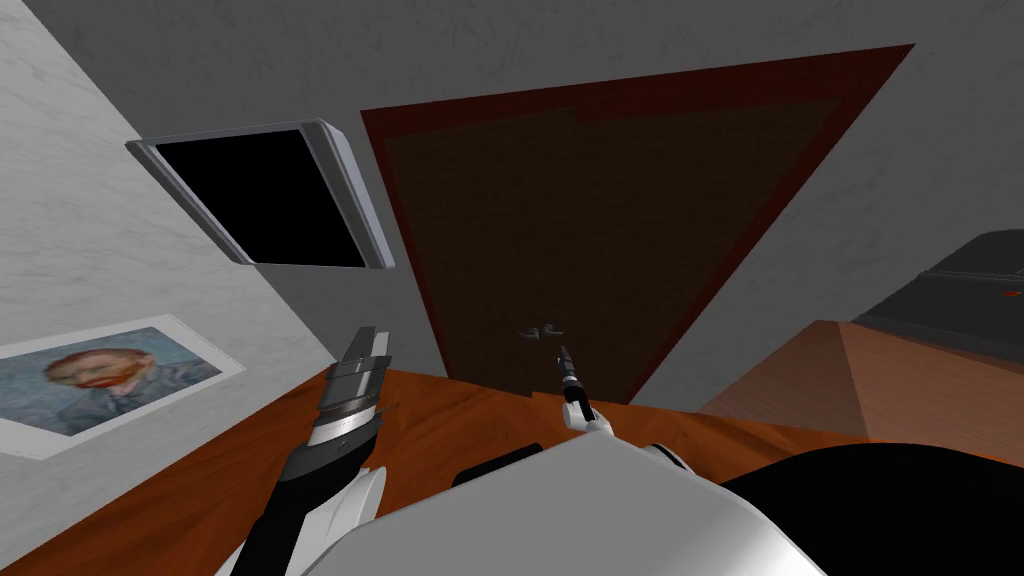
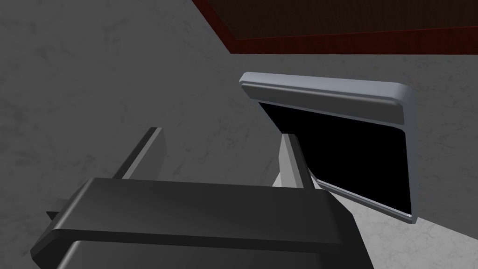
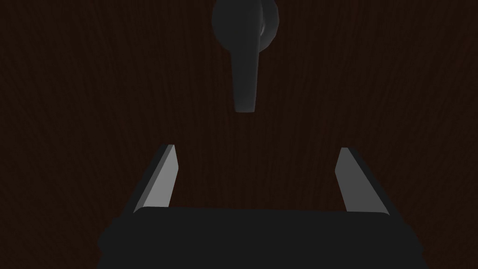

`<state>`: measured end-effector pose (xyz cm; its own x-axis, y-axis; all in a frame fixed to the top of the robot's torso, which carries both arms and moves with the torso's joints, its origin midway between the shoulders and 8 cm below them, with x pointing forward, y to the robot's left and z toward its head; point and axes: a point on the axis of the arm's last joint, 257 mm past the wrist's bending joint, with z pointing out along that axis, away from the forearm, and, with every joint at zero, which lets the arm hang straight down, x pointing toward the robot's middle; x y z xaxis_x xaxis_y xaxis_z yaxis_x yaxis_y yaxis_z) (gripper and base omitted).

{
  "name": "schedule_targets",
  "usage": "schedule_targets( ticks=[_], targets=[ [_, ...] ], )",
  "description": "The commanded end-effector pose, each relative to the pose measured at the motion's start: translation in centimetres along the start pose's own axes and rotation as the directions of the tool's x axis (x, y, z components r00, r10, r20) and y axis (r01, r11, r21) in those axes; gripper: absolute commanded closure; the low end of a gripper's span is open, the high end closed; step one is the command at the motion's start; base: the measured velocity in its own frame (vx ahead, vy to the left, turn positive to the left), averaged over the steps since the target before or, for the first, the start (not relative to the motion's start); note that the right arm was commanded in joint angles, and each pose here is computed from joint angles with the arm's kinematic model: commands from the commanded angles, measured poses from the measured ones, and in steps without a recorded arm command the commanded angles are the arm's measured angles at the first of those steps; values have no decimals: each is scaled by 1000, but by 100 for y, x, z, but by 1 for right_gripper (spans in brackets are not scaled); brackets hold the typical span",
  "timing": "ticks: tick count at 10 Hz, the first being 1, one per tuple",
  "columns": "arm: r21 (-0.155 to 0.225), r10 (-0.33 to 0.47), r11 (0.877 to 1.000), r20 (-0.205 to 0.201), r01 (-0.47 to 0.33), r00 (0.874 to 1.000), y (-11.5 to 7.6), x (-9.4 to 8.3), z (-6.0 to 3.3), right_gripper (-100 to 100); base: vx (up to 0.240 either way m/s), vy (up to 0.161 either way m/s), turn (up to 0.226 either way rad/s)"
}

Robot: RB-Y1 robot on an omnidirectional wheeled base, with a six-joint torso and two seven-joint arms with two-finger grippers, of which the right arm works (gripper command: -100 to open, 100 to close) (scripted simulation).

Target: Pull the door open

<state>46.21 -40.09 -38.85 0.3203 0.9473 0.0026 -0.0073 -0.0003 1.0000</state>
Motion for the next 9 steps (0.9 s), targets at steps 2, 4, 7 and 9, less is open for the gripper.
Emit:
schedule_targets(
  ticks=[2,4,7,9],
  targets=[
    [5,-2,1000,4,2,1000,-22,-17,4,-100,65,-16,41],
    [26,-19,1000,45,18,999,-111,-340,-94,-100,-66,-27,-92],
    [9,-26,1000,77,25,997,-36,-623,-112,-100,-35,7,-25],
    [56,-53,997,125,46,991,-196,-1023,-289,-100,16,16,0]
  ],
)
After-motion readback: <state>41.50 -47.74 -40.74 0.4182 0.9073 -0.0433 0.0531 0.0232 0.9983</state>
